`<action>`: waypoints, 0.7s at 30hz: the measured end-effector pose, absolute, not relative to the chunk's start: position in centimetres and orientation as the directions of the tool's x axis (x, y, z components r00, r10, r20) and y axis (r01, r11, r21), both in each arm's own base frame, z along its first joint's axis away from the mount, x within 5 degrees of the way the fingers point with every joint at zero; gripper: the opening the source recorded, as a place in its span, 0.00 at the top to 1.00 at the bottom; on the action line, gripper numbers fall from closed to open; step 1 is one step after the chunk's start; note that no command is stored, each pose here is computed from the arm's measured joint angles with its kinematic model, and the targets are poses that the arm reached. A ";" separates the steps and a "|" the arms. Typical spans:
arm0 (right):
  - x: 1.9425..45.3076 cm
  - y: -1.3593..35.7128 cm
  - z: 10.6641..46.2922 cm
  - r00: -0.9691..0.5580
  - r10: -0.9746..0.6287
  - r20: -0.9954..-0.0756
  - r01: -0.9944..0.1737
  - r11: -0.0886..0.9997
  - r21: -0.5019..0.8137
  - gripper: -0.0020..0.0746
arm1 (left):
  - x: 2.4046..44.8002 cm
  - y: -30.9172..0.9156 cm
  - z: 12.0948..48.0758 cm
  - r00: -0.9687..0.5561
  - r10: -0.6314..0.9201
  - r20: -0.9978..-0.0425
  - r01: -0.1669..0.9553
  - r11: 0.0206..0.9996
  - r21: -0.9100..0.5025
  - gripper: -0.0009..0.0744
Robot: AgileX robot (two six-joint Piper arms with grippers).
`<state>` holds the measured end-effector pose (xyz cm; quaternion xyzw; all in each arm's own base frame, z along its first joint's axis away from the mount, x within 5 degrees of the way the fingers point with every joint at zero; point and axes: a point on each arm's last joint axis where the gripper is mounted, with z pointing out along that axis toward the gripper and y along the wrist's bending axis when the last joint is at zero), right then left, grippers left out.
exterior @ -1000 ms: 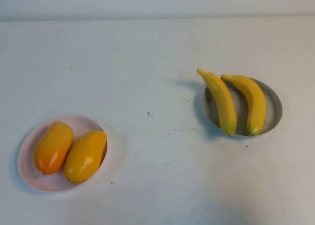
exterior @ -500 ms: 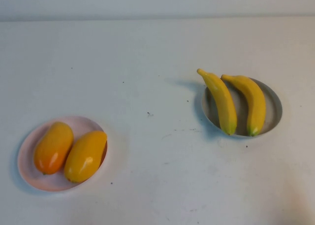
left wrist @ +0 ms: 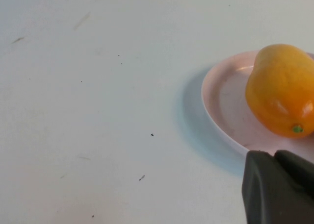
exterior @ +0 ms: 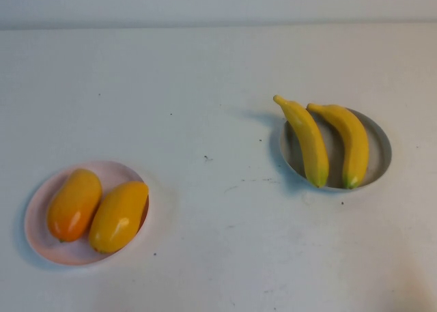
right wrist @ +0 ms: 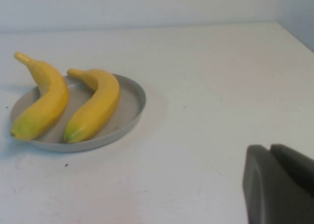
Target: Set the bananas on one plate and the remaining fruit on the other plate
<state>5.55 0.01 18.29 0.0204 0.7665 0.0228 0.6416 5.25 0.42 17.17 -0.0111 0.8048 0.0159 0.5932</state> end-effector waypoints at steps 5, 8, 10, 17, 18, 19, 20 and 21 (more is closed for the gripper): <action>5.4 0.1 17.8 -0.233 0.037 -0.972 -0.006 0.999 0.040 0.99 | 5.2 0.4 17.2 -0.296 0.001 -0.955 -0.037 0.999 0.012 0.99; 5.4 0.1 17.4 -0.269 0.034 -0.963 -0.016 0.999 0.040 0.99 | 5.2 0.4 17.2 -0.296 0.001 -0.955 -0.037 0.999 0.012 0.99; 5.3 0.2 17.4 -0.276 0.032 -0.961 -0.023 0.999 0.040 0.99 | 5.2 0.4 17.2 -0.296 0.001 -0.955 -0.037 0.999 0.012 0.99; 5.3 0.4 17.4 -0.276 0.031 -0.961 -0.041 0.998 0.044 0.99 | 5.2 0.4 17.2 -0.296 0.001 -0.955 -0.037 0.999 0.012 0.99; 5.3 0.4 17.4 -0.276 0.031 -0.961 -0.042 0.998 0.044 0.99 | 5.2 0.4 17.2 -0.296 0.001 -0.955 -0.037 0.999 0.012 0.99; 5.3 0.4 17.4 -0.276 0.031 -0.961 -0.042 0.998 0.044 0.99 | 5.2 0.4 17.2 -0.296 0.001 -0.955 -0.037 0.999 0.012 0.99; 5.3 0.4 17.4 -0.276 0.030 -0.961 -0.042 0.998 0.043 0.99 | 5.2 0.4 17.2 -0.296 0.001 -0.955 -0.037 0.999 0.012 0.99; 5.3 0.4 17.4 -0.276 0.030 -0.961 -0.042 0.998 0.043 0.99 | 5.2 0.4 17.2 -0.296 0.001 -0.955 -0.037 0.999 0.012 0.99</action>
